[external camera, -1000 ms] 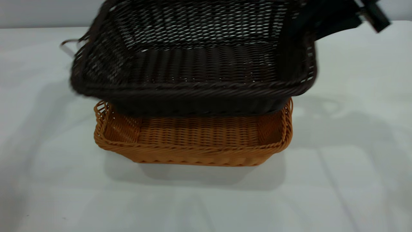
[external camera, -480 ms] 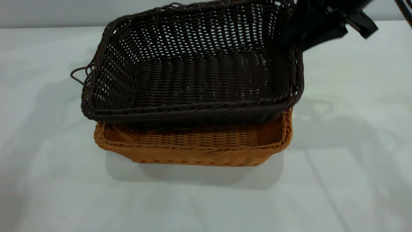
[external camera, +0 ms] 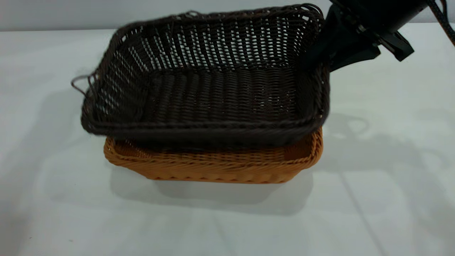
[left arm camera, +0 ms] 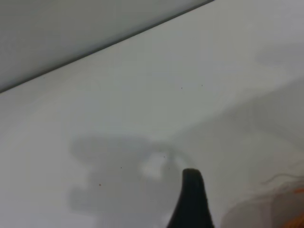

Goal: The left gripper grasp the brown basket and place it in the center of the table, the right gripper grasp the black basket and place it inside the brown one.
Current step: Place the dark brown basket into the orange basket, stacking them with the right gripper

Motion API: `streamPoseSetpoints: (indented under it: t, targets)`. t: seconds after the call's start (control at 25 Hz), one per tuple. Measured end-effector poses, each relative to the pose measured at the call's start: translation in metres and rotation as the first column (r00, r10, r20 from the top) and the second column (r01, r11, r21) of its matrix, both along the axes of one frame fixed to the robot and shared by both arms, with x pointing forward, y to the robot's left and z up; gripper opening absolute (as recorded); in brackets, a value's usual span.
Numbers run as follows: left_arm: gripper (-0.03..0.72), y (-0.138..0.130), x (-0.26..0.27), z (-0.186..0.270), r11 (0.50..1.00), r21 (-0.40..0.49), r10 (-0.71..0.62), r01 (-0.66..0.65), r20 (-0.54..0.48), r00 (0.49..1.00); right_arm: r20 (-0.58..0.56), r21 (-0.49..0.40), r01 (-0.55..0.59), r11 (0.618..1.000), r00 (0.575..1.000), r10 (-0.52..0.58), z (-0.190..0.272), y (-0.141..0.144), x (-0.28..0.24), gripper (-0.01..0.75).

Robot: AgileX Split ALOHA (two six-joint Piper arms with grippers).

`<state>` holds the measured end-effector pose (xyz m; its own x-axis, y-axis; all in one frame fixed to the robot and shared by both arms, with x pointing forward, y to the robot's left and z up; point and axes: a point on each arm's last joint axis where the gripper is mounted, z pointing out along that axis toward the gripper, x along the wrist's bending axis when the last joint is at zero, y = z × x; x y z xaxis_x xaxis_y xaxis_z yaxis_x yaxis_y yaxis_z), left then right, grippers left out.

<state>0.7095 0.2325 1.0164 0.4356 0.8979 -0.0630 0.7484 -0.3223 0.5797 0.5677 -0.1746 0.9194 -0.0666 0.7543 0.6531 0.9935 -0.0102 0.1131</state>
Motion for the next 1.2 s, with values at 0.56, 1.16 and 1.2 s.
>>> streamPoseSetpoints:
  t: [0.56,1.16,1.2]
  targets:
    - [0.54,0.0,0.0,0.0,1.0,0.0,0.0,0.0,0.002,1.0,-0.106,0.003,0.051,0.999,0.993,-0.051,-0.038,0.001,0.002,0.105]
    - [0.54,0.0,-0.004,0.017,1.0,-0.001,-0.004,0.004,0.039,0.999,0.116,-0.078,-0.007,0.997,0.993,0.016,-0.014,-0.022,0.02,0.619]
    - [0.54,0.0,-0.007,0.026,1.0,-0.002,-0.005,0.005,0.057,0.998,0.156,-0.084,0.003,0.996,0.988,0.011,-0.002,-0.029,0.023,0.626]
